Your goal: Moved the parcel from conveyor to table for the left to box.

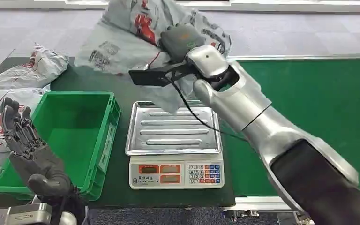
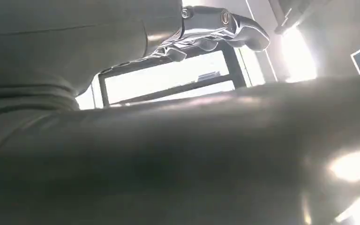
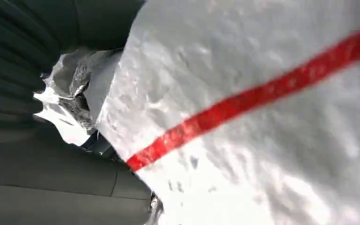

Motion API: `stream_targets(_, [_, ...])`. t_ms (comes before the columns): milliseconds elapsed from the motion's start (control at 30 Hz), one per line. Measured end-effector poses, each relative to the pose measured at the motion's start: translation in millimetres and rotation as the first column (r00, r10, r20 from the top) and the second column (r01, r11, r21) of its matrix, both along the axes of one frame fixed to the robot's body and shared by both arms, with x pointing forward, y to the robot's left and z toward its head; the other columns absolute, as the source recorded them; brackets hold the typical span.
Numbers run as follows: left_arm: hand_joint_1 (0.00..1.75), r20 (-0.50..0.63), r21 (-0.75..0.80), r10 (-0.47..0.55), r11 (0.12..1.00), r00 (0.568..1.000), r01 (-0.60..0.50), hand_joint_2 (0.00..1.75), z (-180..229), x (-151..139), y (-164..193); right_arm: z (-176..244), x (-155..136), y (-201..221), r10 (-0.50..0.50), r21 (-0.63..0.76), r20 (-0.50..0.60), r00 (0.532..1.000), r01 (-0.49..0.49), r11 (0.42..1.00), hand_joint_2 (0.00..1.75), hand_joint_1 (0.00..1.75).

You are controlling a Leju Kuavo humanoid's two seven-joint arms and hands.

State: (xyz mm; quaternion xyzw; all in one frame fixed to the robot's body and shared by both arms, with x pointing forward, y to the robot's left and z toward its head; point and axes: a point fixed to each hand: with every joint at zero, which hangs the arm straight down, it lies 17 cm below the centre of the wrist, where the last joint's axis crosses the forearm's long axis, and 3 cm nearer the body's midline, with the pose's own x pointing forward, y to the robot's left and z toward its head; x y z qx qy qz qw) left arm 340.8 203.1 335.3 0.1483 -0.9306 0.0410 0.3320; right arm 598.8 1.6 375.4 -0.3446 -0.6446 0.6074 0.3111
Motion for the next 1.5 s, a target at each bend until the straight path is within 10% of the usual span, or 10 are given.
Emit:
stream_targets(333, [0.00, -0.014, 0.013, -0.043, 0.999, 0.999, 0.043, 0.00, 0, 6, -7, 87, 26, -58, -0.152, -0.113, -0.096, 0.984, 0.141, 0.983, 1.75, 1.75])
stream_targets(733, [0.00, -0.010, 0.014, -0.042, 0.999, 0.999, 0.042, 0.00, 1, 6, -7, 83, 27, -65, -0.163, -0.105, -0.187, 0.969, 0.145, 0.984, 1.75, 1.75])
stream_targets(767, [0.00, -0.016, 0.017, -0.032, 0.999, 0.999, 0.033, 0.00, 0, 8, -1, -2, -20, -26, 0.119, 0.137, -0.631, 0.766, -0.040, 0.990, 1.75, 1.75])
stream_targets(1067, [0.00, -0.017, 0.019, -0.024, 1.000, 1.000, 0.024, 0.00, -2, 9, 4, -26, -34, -13, 0.169, 0.186, -0.685, 0.708, -0.054, 0.981, 1.75, 1.75])
stream_targets(1233, [0.00, -0.030, 0.007, -0.050, 0.999, 0.998, 0.051, 0.00, -6, 14, 3, -44, -63, 14, 0.369, 0.377, -0.708, 0.603, -0.120, 0.919, 1.75, 1.75])
stream_targets(1500, [0.00, -0.049, 0.002, -0.061, 0.998, 0.997, 0.061, 0.00, -9, 27, 2, -167, -96, 26, 0.417, 0.445, -0.780, 0.467, -0.055, 0.894, 1.75, 1.75])
